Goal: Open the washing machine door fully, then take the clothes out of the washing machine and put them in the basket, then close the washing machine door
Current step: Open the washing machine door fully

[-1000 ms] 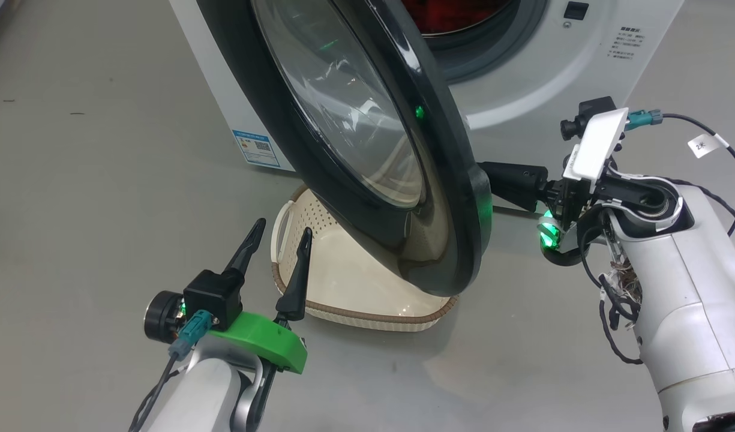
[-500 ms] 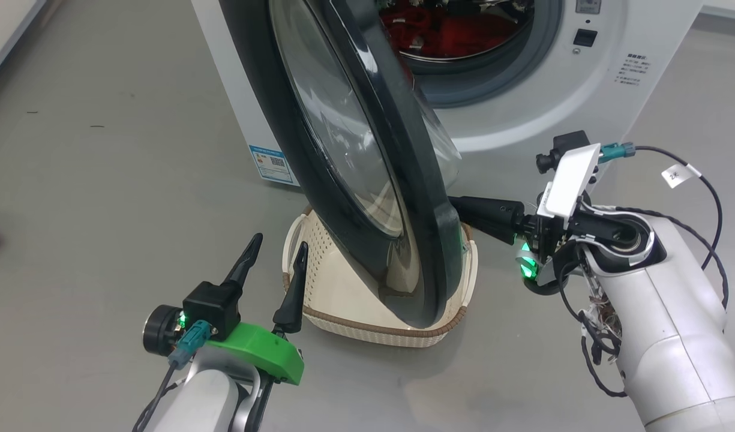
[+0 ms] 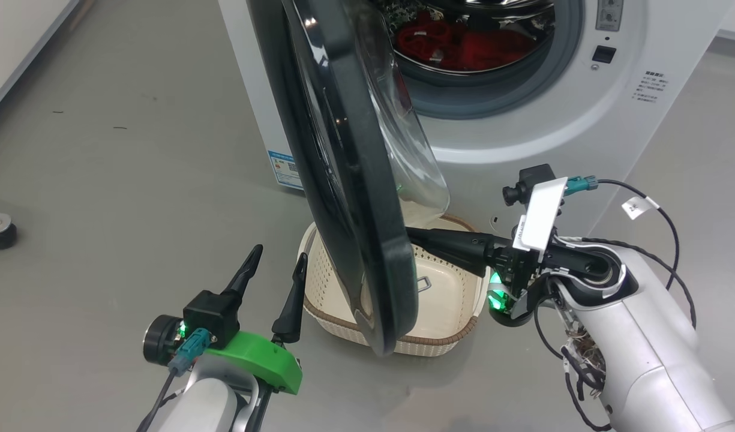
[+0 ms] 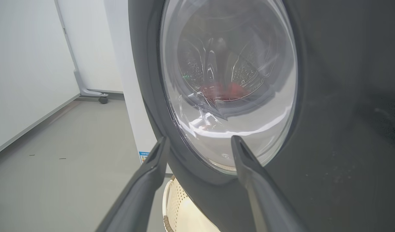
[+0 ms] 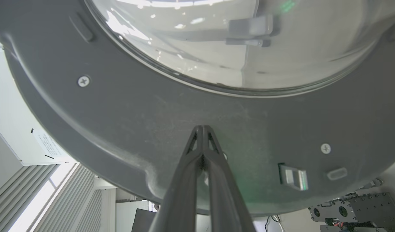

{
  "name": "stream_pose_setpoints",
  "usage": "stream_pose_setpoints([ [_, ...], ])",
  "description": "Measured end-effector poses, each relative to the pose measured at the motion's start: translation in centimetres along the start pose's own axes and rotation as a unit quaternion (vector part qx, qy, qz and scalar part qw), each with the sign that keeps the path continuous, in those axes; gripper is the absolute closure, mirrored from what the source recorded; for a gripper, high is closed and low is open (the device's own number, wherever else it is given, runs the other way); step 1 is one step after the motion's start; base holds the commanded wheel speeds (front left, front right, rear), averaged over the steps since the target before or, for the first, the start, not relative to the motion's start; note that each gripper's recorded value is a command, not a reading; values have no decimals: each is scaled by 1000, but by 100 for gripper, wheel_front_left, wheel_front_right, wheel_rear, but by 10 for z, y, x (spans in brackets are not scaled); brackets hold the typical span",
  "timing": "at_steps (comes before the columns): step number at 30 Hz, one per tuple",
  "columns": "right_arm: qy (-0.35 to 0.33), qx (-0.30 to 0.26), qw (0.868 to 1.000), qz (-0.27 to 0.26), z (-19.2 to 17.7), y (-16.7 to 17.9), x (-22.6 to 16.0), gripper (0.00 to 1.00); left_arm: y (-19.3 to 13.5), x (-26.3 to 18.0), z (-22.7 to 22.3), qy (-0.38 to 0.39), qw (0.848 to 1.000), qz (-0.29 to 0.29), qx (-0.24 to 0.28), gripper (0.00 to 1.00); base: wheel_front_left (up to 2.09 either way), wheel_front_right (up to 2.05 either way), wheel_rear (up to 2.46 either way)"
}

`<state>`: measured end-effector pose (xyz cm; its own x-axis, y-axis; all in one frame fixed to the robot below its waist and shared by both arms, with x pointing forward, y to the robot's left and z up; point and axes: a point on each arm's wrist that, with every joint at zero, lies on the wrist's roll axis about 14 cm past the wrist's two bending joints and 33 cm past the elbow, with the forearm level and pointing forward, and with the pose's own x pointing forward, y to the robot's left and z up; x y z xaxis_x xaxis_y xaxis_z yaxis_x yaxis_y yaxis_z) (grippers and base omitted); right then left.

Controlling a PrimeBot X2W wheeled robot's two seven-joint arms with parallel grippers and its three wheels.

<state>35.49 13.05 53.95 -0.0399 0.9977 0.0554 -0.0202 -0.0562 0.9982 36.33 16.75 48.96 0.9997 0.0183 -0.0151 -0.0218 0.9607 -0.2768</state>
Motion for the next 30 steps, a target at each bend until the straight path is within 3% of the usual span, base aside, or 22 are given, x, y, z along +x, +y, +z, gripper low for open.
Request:
stream_pose_setpoints([
  [19,40,13,999,28,-36,8,31,100,14,-9,5,-8,1000,23,0,0,0,0,0],
  [25,16,21,999,32,-29,7,31,100,17,-10,4,-7,1000,27,-2,0,0,0,0],
  [30,-58,44,996,43,-5,4,16,100,19,-10,5,-8,999,31,-3,0,0,0,0],
])
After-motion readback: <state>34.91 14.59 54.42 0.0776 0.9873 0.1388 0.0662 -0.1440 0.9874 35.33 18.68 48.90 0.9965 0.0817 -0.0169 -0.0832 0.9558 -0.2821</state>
